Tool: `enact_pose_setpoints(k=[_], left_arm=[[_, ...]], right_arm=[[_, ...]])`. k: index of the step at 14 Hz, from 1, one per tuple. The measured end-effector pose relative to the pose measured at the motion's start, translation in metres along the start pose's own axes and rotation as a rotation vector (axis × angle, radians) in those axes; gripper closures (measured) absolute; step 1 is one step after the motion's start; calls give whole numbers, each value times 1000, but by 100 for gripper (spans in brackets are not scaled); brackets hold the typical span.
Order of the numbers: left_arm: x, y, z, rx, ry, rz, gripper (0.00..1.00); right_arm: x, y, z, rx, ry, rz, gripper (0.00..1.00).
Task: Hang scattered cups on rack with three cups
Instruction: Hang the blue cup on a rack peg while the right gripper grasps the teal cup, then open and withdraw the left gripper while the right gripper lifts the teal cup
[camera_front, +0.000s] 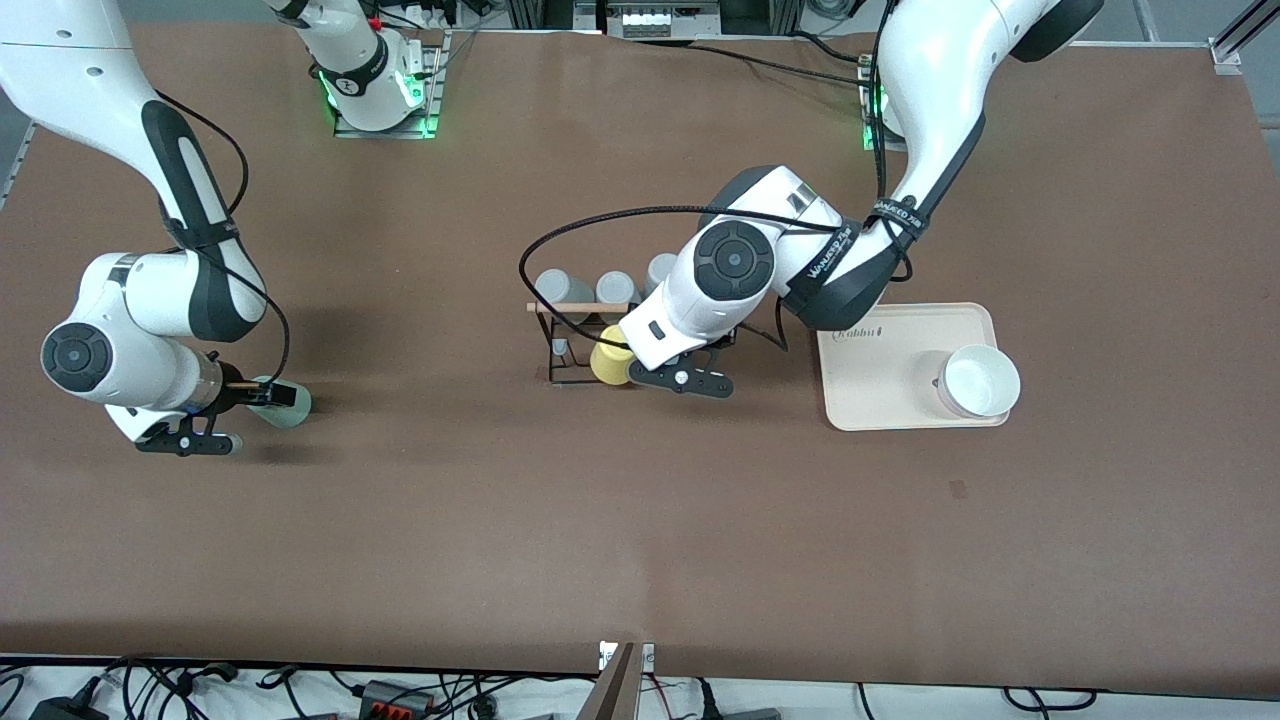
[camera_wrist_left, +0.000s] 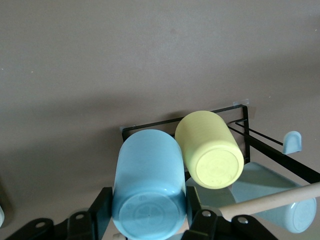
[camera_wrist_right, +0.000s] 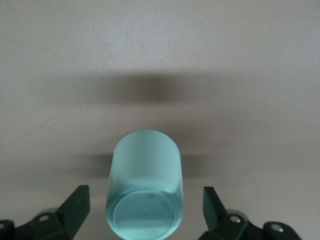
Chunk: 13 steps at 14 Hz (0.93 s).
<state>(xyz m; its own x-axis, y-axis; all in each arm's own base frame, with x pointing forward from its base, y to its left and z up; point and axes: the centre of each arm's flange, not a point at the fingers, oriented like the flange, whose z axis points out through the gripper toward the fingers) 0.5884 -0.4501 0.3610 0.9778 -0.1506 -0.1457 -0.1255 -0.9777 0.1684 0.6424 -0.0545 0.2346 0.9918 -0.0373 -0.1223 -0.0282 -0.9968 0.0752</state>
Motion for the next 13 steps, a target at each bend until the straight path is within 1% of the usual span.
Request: enact_pose_setpoints(k=[1,2,3,4,5,6,7,10,12,13], left_arm=[[2,-3,0,1,2,-5,31],[6,-8,-2,-1,7,-14,23],[10,-15,-7,-4,16,-26,13],[17,-26,-19,-12,32,-44,4],[25,-44,-37,-17,49,-71,0],[31,-70,-60,-13,54,-107,0],[34,-103,-87,-1,51,-151,0],[25,-203,-161,41,26,-280,0],[9,-256,-197,66,-5,-293,0],[0,-272,-213,74,-9,-288,0]], right_arm=[[-1,-1,1,1,-2,-2,0],[-1,-2,1,1,-2,-5,0],[-1,-3,0,2,0,-14,6],[-1,-4,-1,2,1,-28,6],[-1,-4,-2,2,3,-45,14],[0,-4,-3,2,5,-54,24],[0,-4,-6,2,8,-58,36],[0,-6,-17,1,25,-67,37],[1,-23,-42,6,53,-97,37],[2,-40,-62,13,59,-124,37]])
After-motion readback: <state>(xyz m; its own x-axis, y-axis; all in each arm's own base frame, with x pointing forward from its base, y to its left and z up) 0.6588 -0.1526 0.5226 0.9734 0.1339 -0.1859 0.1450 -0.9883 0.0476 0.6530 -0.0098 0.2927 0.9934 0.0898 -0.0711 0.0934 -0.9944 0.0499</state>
